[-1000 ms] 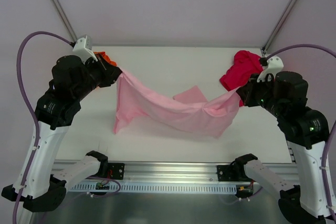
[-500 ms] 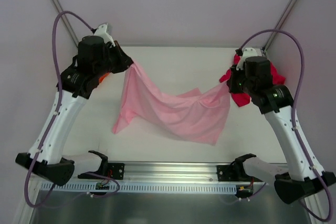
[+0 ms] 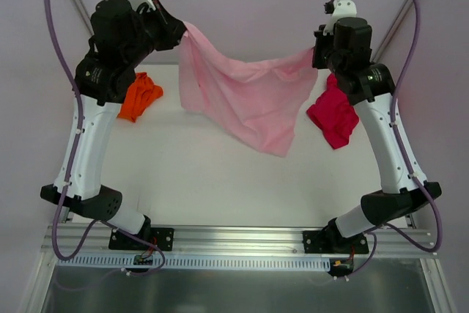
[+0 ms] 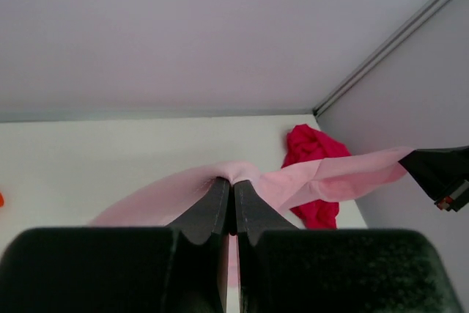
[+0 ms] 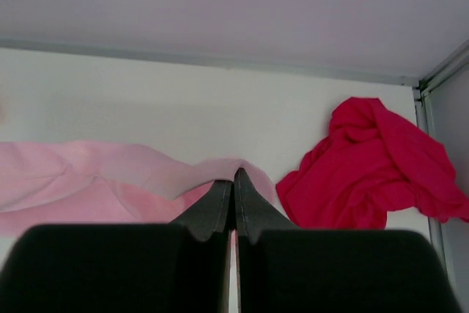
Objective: Fold and stack the t-shirts
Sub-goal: Flatten out the tshirt
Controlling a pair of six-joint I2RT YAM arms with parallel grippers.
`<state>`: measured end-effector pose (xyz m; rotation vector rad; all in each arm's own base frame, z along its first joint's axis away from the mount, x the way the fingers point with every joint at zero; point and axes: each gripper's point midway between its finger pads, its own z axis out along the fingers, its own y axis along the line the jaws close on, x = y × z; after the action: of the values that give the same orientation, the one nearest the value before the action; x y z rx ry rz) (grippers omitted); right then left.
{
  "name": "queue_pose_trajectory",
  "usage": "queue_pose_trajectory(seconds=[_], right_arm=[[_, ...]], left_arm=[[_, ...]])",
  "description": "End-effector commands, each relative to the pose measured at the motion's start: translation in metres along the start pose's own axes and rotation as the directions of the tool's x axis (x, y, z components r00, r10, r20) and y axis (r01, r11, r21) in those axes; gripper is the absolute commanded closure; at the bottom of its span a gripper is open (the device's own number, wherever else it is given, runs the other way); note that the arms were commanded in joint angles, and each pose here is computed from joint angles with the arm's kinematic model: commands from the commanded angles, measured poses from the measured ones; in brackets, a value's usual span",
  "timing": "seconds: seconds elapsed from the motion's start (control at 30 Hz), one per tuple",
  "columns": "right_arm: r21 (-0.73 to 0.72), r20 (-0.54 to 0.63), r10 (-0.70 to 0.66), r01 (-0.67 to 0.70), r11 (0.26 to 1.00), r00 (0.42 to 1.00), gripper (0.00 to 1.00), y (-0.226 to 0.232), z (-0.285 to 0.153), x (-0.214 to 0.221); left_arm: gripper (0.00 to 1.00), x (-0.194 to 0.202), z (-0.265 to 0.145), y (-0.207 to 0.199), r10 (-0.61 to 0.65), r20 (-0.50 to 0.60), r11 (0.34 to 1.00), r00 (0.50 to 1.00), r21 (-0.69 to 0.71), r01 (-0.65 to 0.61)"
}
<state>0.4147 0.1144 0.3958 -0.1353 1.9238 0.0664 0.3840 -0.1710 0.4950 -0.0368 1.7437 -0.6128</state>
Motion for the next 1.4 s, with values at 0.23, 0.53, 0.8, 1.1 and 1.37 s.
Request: queue_pose_trajectory(seconds=[0.23,0.53,0.8,1.1,1.37], right_arm=[[-0.015,0.210,-0.028,0.032,0.999,0.977,0.99,-0.013,-0.104,-0.055],[-0.130,0.306,0.037,0.003,0.992,0.951,0.99,-0.024,-0.219,-0.041],[-0.323,0.333,0.140,-0.026,0.946,0.932,0.99,-0.012,-0.303,-0.021],[-0.331,0.351,0.146,-0.024,0.943,0.925,0.99,-0.014,-0.314,-0.011],[-0.220,0.261,0.089,-0.031,0.975,0.961,0.99,-0.008,-0.213,-0.004]], left_arm=[[1.00,-0.003,-0.089,-0.038,-0.012,0.031,0.980,0.999,0.201,0.006],[1.00,-0.010,-0.207,-0.066,0.013,0.147,0.926,0.989,0.372,-0.067],[1.00,-0.014,-0.276,-0.086,0.043,0.204,0.867,0.978,0.479,-0.138],[1.00,-0.003,-0.289,-0.089,0.048,0.183,0.848,0.982,0.512,-0.137],[1.00,0.028,-0.201,-0.042,0.066,0.066,0.948,0.996,0.306,-0.083]])
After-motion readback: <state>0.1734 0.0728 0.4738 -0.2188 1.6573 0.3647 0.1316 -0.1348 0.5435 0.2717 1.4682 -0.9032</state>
